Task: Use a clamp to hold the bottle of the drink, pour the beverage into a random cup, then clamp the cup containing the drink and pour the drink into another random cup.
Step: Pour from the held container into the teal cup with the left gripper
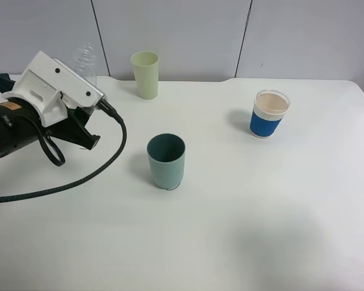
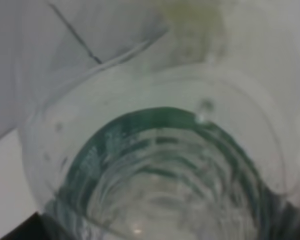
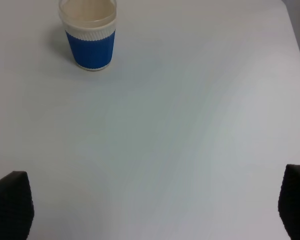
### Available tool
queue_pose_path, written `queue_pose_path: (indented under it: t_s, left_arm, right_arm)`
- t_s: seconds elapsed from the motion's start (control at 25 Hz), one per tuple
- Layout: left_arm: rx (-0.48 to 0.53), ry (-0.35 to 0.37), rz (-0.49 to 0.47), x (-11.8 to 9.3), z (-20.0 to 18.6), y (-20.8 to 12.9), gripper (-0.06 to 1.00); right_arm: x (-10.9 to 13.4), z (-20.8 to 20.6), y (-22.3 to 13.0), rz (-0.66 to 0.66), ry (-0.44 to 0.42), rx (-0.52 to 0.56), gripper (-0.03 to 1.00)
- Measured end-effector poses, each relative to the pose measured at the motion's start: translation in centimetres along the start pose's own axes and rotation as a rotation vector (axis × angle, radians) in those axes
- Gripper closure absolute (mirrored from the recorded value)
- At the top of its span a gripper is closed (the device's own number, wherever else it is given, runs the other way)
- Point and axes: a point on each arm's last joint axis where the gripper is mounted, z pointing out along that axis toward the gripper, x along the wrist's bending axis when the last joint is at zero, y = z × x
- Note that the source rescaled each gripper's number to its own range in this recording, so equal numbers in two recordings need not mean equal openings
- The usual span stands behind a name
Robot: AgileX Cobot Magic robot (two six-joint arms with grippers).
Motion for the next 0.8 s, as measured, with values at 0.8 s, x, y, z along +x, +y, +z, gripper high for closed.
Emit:
queue_pose_path:
  t_s: [0.8]
  left_arm:
    - [0.015, 0.107, 0.515, -4.7, -0.3, 3.7, 0.85]
  right_arm:
    - [0.0, 0.0, 0.0, 0.000, 0.000, 0.000, -0.03]
